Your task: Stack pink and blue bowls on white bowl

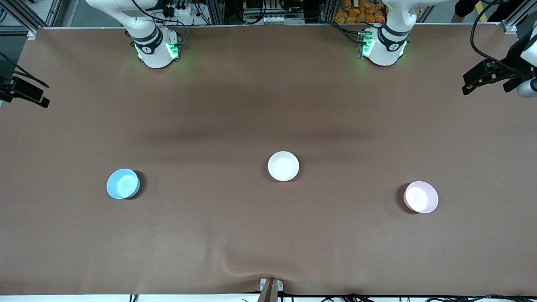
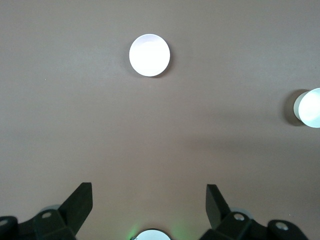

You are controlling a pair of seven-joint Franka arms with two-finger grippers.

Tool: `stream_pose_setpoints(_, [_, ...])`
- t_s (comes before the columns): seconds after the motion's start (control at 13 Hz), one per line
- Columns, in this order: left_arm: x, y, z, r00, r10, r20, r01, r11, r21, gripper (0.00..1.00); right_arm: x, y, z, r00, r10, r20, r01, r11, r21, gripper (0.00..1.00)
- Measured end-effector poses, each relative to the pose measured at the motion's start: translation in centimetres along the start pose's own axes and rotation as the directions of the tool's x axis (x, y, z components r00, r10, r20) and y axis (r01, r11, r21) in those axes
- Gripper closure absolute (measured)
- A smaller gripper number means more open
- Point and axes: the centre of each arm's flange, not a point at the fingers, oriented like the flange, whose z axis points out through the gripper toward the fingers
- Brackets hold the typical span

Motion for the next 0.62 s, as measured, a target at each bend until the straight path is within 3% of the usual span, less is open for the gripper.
stream_pose_setpoints(0.62, [0.3,0.15,-0.11,1.0,0.003,-0.001,-0.003,1.0,-0.001,0.0,0.0,0.03,0.0,1.0,0.001,0.001,-0.001,1.0,0.0,0.0])
